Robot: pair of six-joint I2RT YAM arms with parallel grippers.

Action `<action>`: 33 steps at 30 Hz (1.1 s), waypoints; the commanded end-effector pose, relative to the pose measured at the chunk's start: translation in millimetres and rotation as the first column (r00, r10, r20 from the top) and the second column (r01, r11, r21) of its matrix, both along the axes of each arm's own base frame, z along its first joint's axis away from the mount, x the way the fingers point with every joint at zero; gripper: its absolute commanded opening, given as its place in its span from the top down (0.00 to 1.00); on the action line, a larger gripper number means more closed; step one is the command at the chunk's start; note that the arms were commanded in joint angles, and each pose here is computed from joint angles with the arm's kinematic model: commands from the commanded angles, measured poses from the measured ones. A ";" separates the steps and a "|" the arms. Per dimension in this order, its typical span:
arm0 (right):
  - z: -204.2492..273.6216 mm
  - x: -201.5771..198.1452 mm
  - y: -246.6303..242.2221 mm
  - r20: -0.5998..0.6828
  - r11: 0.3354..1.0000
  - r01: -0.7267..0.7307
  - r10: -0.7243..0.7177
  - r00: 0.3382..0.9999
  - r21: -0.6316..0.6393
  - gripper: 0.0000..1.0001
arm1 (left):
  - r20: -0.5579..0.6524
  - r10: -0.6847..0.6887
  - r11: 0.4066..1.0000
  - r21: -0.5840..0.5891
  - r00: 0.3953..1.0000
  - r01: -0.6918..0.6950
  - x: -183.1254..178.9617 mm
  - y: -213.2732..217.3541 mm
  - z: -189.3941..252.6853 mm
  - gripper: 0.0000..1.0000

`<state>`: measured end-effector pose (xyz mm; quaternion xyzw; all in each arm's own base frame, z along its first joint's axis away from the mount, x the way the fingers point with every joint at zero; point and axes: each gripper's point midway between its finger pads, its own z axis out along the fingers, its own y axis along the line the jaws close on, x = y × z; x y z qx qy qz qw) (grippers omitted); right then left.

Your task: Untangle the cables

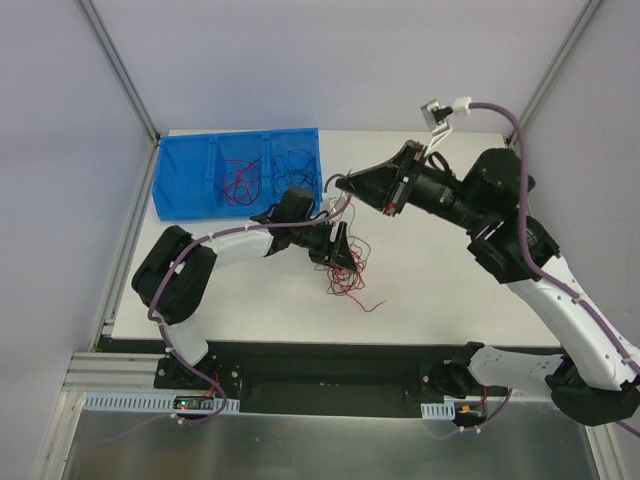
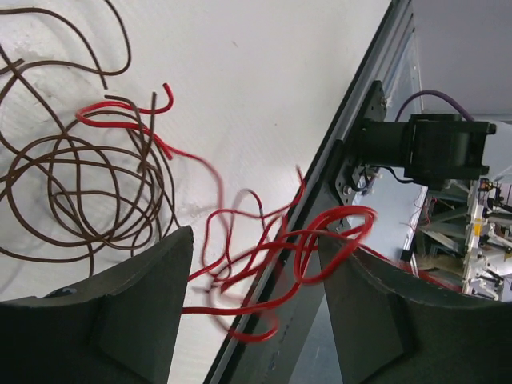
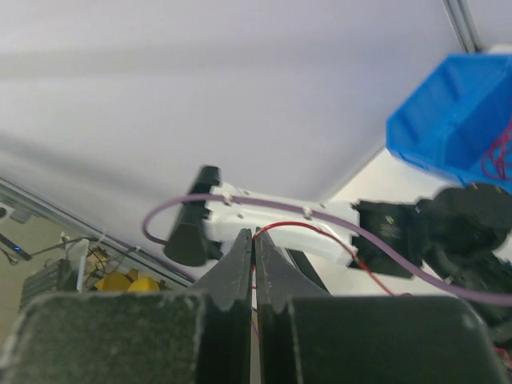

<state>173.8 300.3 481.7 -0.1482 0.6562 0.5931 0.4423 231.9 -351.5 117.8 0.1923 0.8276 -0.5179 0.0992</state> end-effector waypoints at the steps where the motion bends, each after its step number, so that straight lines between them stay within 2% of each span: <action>1: 87.0 -30.1 -23.2 0.187 0.995 -0.036 0.019 0.982 0.091 1.00 | 0.013 0.013 1.000 0.027 1.000 -0.013 10.7 -4.8 -6.0 0.39; 5: 151.7 -50.2 -50.3 0.328 0.990 -0.017 -0.029 0.944 0.138 1.00 | 0.016 0.013 0.999 0.049 1.000 -0.014 13.5 -4.4 -12.0 0.43; 8: 178.1 -56.8 -63.4 0.389 0.985 0.003 -0.071 0.919 0.172 1.00 | 0.021 0.014 0.998 0.063 1.000 -0.016 15.6 -4.1 -15.1 0.44; 15: 187.8 -56.1 -90.6 0.454 0.975 0.114 -0.191 0.870 0.193 1.00 | 0.030 0.024 0.996 0.083 0.999 -0.027 19.8 -1.0 -18.0 0.45; 22: 221.8 -75.7 -139.7 0.561 0.935 0.224 -0.346 0.752 0.277 1.00 | 0.020 0.032 0.995 0.093 0.999 -0.034 21.4 0.0 -21.2 0.46; 26: 226.3 -77.7 -144.6 0.563 0.927 0.231 -0.365 0.742 0.297 1.00 | 0.010 0.032 0.994 0.100 0.999 -0.033 21.5 0.5 -25.1 0.47; 29: 203.5 -62.1 -128.3 0.531 0.940 0.237 -0.336 0.778 0.247 1.00 | 0.011 0.030 0.995 0.097 0.999 -0.031 22.4 0.9 -23.7 0.64; 30: 187.9 -53.0 -120.3 0.509 0.945 0.246 -0.323 0.798 0.214 1.00 | 0.020 0.030 0.995 0.094 0.999 -0.032 23.4 1.3 -21.6 0.71; 33: 129.2 -26.1 -104.7 0.430 0.947 0.299 -0.321 0.844 0.121 1.00 | 0.055 0.019 0.997 0.072 0.998 -0.023 23.7 0.8 -9.7 0.83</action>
